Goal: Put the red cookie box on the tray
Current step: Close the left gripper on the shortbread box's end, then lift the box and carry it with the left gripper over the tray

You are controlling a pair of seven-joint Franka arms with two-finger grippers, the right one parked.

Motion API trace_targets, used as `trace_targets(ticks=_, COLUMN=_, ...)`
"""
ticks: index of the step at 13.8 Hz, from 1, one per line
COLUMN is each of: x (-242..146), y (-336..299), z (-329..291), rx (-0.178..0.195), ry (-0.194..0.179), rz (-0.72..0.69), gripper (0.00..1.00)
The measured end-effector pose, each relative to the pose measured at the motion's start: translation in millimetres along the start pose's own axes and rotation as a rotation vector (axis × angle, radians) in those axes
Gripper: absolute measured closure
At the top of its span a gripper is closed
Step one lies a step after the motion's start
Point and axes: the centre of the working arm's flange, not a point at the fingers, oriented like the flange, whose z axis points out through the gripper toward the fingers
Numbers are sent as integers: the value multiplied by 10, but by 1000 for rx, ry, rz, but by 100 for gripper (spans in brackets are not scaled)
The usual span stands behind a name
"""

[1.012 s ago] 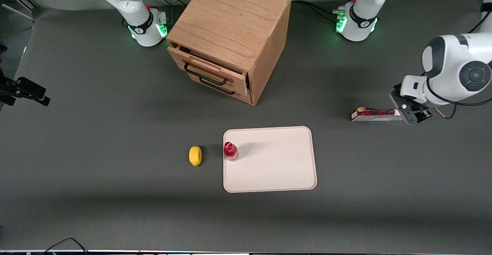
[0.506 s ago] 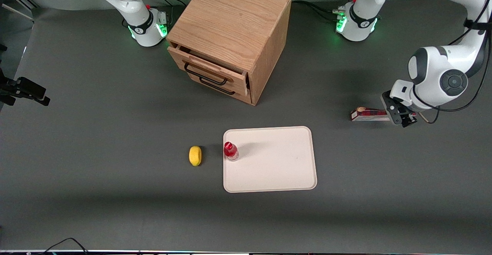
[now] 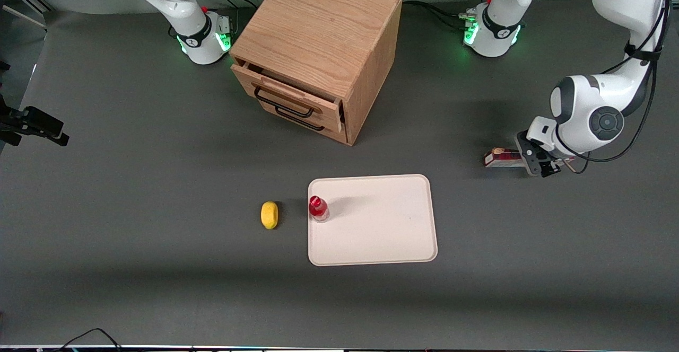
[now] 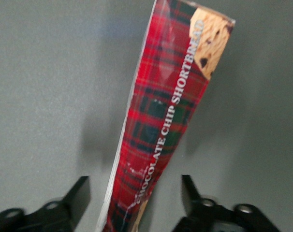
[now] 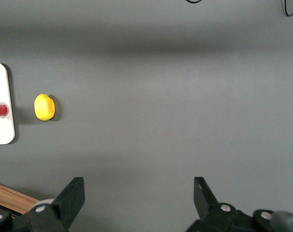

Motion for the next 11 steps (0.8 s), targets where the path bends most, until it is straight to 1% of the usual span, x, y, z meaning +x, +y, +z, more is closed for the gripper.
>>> trace_targets(ticks=1, x=25, y=5, z=-1, rx=-2, ry=7, rz=7, gripper=34)
trace_targets(ticks=2, x=55, y=12, z=-2, rx=-3, ry=10, rz=14, gripper=44)
trace_targets(ticks=3, x=80, y=17, z=-3, rx=-3, ry=12, rz=18, gripper=57)
trace_targets(ticks=4, x=100, y=18, z=-8, rx=-1, ry=12, rz=21, gripper=66)
trace_targets(ticks=6, x=111, y=18, z=-17, rx=0, ry=13, rz=22, gripper=89)
trace_targets(ticks=7, x=111, y=16, z=-24, rx=1, ry=14, rz=22, gripper=93)
trace_targets(ticks=10, x=121, y=-28, z=-78, rx=6, ry=23, rz=12, gripper=93)
trace_targets(ticks=11, x=140, y=-75, z=-148, rx=-7, ry=34, rz=-4, gripper=94)
